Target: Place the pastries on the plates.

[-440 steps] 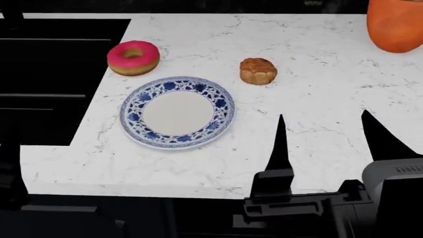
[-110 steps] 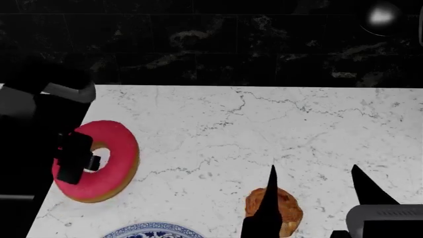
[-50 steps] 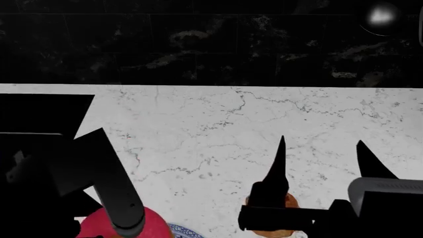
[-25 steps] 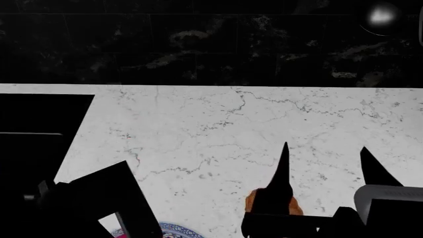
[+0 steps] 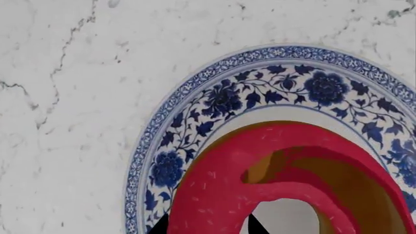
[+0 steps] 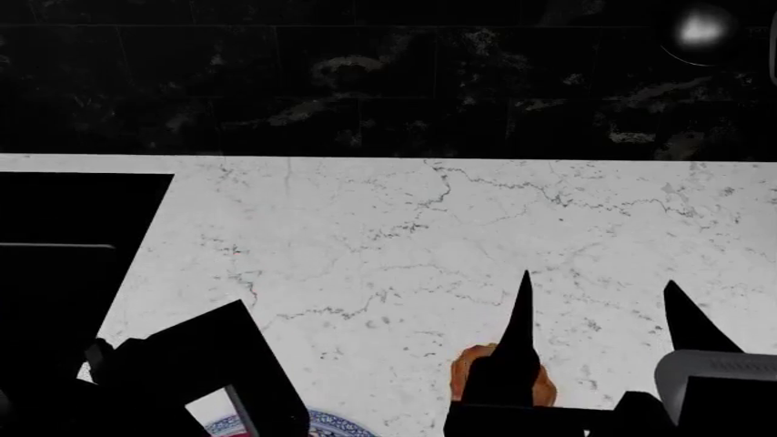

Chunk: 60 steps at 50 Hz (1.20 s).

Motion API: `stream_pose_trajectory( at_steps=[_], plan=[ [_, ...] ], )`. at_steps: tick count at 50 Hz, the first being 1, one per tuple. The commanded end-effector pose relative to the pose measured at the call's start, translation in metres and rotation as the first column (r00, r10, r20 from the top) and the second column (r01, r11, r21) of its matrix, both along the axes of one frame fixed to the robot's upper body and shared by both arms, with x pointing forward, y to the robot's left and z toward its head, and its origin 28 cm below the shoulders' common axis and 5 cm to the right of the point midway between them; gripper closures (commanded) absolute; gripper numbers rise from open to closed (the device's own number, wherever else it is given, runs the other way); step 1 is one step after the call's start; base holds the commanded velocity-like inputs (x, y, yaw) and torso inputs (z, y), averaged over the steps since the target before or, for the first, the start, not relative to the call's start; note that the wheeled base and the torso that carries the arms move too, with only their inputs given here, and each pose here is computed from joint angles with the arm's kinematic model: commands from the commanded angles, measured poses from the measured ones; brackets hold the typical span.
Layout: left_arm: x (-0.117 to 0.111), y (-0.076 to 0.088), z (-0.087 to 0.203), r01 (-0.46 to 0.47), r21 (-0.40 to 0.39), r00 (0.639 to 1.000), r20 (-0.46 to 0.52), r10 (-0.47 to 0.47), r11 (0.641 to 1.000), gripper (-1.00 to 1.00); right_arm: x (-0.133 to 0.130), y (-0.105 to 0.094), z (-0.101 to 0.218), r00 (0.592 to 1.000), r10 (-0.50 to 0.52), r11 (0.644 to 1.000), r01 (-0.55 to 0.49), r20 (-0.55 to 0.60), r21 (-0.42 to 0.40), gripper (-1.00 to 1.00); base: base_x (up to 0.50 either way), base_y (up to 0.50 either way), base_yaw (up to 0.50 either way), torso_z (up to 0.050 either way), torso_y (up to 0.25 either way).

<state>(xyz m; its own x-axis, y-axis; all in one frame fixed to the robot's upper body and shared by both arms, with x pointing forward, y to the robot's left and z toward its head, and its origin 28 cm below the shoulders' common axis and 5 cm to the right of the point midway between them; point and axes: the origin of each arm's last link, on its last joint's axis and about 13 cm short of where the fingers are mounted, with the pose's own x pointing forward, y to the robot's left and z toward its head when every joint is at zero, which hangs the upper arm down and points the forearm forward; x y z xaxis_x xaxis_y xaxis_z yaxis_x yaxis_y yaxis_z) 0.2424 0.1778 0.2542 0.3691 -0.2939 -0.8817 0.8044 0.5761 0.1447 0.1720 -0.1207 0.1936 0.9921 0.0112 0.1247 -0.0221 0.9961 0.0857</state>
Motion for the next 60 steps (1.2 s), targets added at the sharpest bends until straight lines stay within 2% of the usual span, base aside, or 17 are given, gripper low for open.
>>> stream_pose_trajectory(
  at_steps=[1,5,6,13,21,27,39,44,47,50,51,53,54,55,56,59,60],
  plan=[
    [0.001,-0.01,-0.009,0.033,-0.032,0.999,-0.034,-0.034,0.999,1.0,-0.001,-0.001,0.002,1.0,0.002,1.0,-0.003,0.018,0.011,-1.0,0.0,0.0,0.0,0.0,0.0],
    [0.001,-0.01,-0.011,0.031,-0.032,0.999,-0.036,-0.033,0.999,1.0,-0.002,-0.002,0.002,1.0,0.004,1.0,-0.004,0.014,0.01,-1.0,0.0,0.0,0.0,0.0,0.0],
    [-0.001,-0.01,-0.011,0.043,-0.03,0.998,-0.039,-0.044,0.999,-1.0,-0.002,-0.002,0.002,1.0,0.004,1.0,-0.005,0.013,0.011,-1.0,0.0,0.0,-0.01,0.0,0.0],
    [-0.004,-0.009,0.001,0.043,-0.033,0.999,0.007,-0.043,0.999,-1.0,-0.003,-0.001,0.002,1.0,0.005,1.0,-0.005,0.01,0.012,-1.0,0.0,0.0,0.0,0.0,0.0],
    [-0.021,-0.007,0.023,0.079,-0.04,0.994,0.084,-0.075,0.996,-1.0,-0.002,0.0,0.003,1.0,0.01,1.0,-0.01,0.015,0.016,-1.0,0.0,0.0,0.0,0.0,0.0],
    [-0.038,0.001,0.053,0.093,-0.086,0.985,0.154,-0.079,0.992,-1.0,0.003,0.001,0.003,1.0,0.008,1.0,-0.009,0.022,0.02,-1.0,0.0,0.0,0.0,0.0,0.0],
    [-0.052,0.019,0.082,0.025,-0.142,0.943,0.331,0.024,0.99,-1.0,0.015,0.004,0.001,0.999,0.014,1.0,-0.015,0.04,0.016,-1.0,0.0,0.0,0.0,0.0,0.0],
    [-0.059,0.03,0.088,-0.042,-0.244,0.889,0.433,0.148,0.969,-1.0,0.02,0.005,0.005,0.998,0.026,1.0,-0.026,0.049,-0.004,-1.0,0.0,0.0,0.0,0.0,0.0],
    [-0.065,0.037,0.092,-0.089,-0.345,0.837,0.482,0.258,0.934,-1.0,0.022,0.004,0.005,0.998,0.031,0.999,-0.03,0.048,-0.017,-1.0,0.0,0.0,0.0,0.0,0.0],
    [-0.068,0.041,0.087,-0.134,-0.447,0.779,0.504,0.372,0.885,-1.0,0.023,0.002,0.008,0.998,0.038,0.999,-0.036,0.051,-0.035,-1.0,0.0,0.0,0.0,0.0,0.0],
    [-0.067,0.043,0.084,-0.142,-0.485,0.735,0.533,0.42,0.863,-1.0,0.023,0.001,0.009,0.998,0.04,0.998,-0.038,0.053,-0.044,-1.0,0.0,0.0,0.0,0.0,0.0],
    [-0.066,0.046,0.076,-0.178,-0.532,0.699,0.523,0.487,0.828,-1.0,0.025,-0.002,0.011,0.998,0.039,0.998,-0.036,0.055,-0.055,-1.0,0.0,0.0,0.0,0.0,0.0],
    [-0.064,0.047,0.072,-0.19,-0.559,0.661,0.535,0.526,0.807,-1.0,0.026,-0.003,0.011,0.998,0.034,0.998,-0.03,0.056,-0.062,-1.0,0.0,0.0,0.0,0.0,0.0],
    [-0.064,0.049,0.069,-0.207,-0.585,0.653,0.514,0.556,0.784,-1.0,0.026,-0.004,0.012,0.998,0.035,0.997,-0.032,0.057,-0.066,-1.0,0.0,0.0,0.0,0.0,0.0],
    [-0.061,0.051,0.065,-0.222,-0.615,0.604,0.523,0.602,0.757,-1.0,0.026,-0.006,0.014,0.997,0.036,0.997,-0.031,0.063,-0.074,-1.0,0.0,0.0,0.0,0.0,0.0],
    [-0.06,0.054,0.053,-0.245,-0.658,0.554,0.508,0.66,0.712,-1.0,0.027,-0.008,0.017,0.997,0.039,0.995,-0.031,0.073,-0.098,-1.0,0.0,0.0,0.0,0.0,0.0],
    [-0.06,0.054,0.049,-0.243,-0.661,0.56,0.502,0.659,0.71,-1.0,0.027,-0.009,0.017,0.996,0.042,0.994,-0.034,0.075,-0.104,-1.0,0.0,0.0,0.0,0.0,0.0]
  ],
)
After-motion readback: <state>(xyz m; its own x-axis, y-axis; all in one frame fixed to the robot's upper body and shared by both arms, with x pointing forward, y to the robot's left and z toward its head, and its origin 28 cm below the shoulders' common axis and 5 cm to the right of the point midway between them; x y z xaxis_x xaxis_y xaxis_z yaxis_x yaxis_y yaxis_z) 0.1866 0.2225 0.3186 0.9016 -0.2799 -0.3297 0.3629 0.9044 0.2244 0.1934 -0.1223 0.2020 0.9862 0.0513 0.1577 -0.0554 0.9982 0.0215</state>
